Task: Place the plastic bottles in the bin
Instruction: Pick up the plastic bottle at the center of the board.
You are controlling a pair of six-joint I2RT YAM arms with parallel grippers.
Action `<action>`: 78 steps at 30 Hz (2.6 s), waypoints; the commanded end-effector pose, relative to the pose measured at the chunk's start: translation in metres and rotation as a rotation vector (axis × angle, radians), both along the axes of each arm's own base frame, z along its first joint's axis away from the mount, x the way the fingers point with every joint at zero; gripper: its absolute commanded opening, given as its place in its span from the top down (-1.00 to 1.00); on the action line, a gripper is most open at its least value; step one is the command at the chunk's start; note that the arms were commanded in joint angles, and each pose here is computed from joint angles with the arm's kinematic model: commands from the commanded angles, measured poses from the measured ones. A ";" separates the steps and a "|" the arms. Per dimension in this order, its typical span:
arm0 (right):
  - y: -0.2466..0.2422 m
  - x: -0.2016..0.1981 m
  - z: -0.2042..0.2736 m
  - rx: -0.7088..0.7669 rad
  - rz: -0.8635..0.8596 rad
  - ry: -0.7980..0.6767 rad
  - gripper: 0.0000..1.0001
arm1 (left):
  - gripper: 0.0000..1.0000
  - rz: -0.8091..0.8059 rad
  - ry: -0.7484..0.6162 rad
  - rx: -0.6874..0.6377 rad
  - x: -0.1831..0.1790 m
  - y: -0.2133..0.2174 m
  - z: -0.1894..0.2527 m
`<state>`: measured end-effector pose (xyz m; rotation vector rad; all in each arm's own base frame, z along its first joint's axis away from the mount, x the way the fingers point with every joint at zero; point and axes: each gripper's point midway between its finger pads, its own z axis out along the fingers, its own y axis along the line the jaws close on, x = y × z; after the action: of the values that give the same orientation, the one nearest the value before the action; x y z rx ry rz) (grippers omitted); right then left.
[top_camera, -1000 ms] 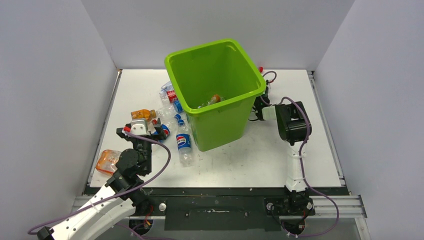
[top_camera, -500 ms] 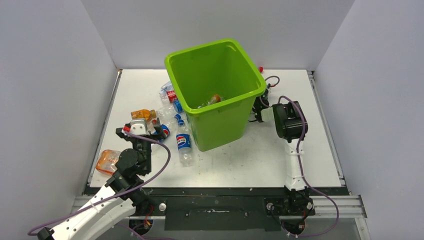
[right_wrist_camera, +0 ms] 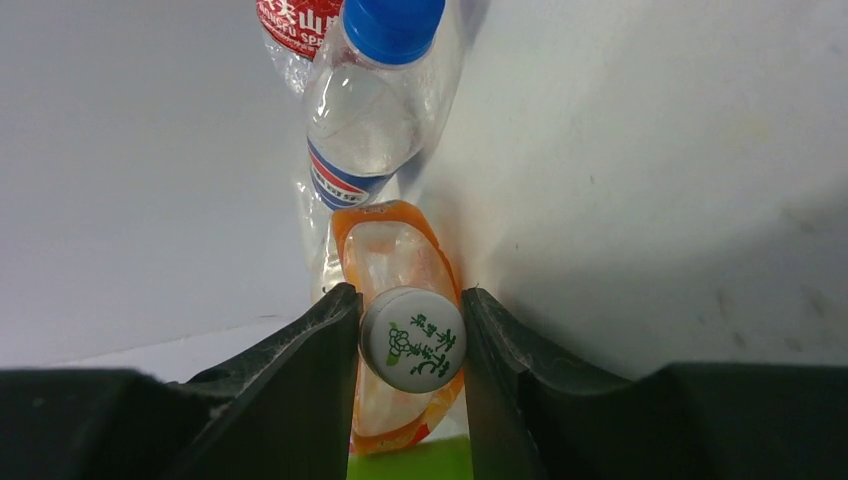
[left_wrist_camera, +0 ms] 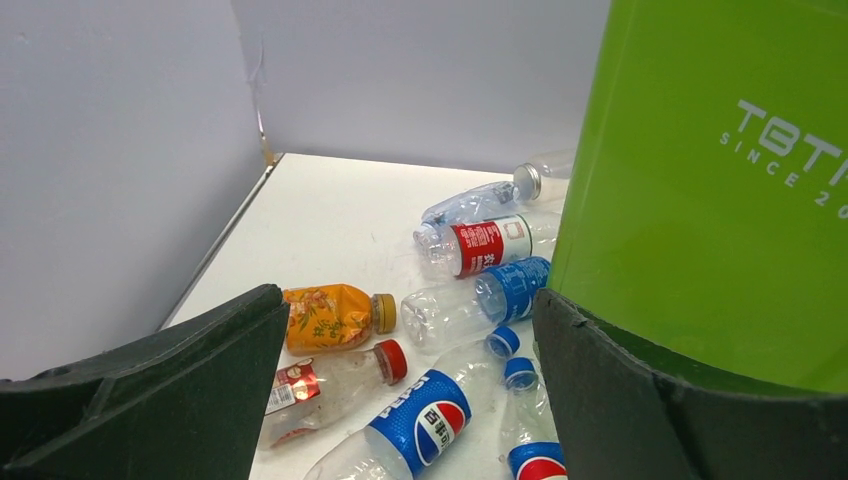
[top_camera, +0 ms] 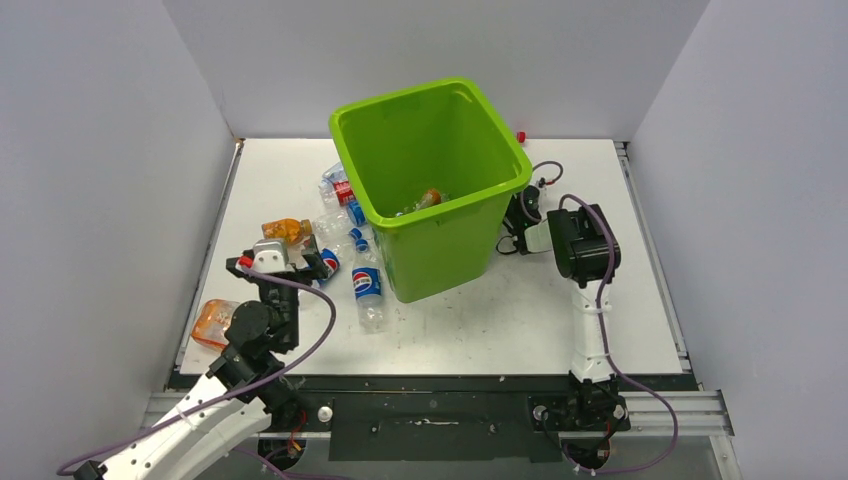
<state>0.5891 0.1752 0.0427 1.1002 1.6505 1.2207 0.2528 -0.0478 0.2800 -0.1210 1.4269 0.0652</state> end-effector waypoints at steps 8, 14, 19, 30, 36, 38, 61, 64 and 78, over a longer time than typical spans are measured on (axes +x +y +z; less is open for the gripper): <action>-0.069 -0.049 0.090 -0.176 -0.120 -0.040 0.89 | -0.81 -0.050 -0.119 -0.134 -0.016 0.007 0.040; -0.112 -0.095 0.128 -0.283 -0.195 -0.014 0.89 | -0.81 -0.070 -0.166 -0.195 -0.025 0.012 0.051; -0.151 -0.140 0.182 -0.426 -0.311 -0.021 0.89 | -0.81 -0.071 -0.198 -0.236 -0.031 0.018 0.061; -0.210 -0.247 0.337 -0.662 -0.588 -0.154 0.90 | -0.81 -0.080 -0.286 -0.320 -0.044 0.028 0.122; -0.204 -0.312 0.409 -0.727 -0.558 -0.294 0.90 | -0.83 -0.295 -0.338 -0.242 -0.051 -0.007 0.184; -0.191 -0.331 0.429 -0.766 -0.478 -0.347 0.89 | -0.85 -0.414 -0.348 -0.183 -0.057 -0.028 0.208; -0.014 -0.580 0.480 -0.568 0.648 -1.314 0.89 | -0.92 -1.756 -0.241 -0.052 -0.206 -0.186 0.277; -0.013 -0.581 0.481 -0.564 0.667 -1.345 0.89 | -0.93 -1.797 -0.125 -0.065 -0.196 -0.201 0.271; -0.004 -0.555 0.521 -0.560 0.665 -1.465 0.89 | -0.92 -1.831 0.015 0.015 -0.191 -0.242 0.249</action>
<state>0.0283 0.1687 0.5376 -0.6669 1.0399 1.2755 0.0714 -0.3005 0.5144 1.1869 1.1735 -1.4623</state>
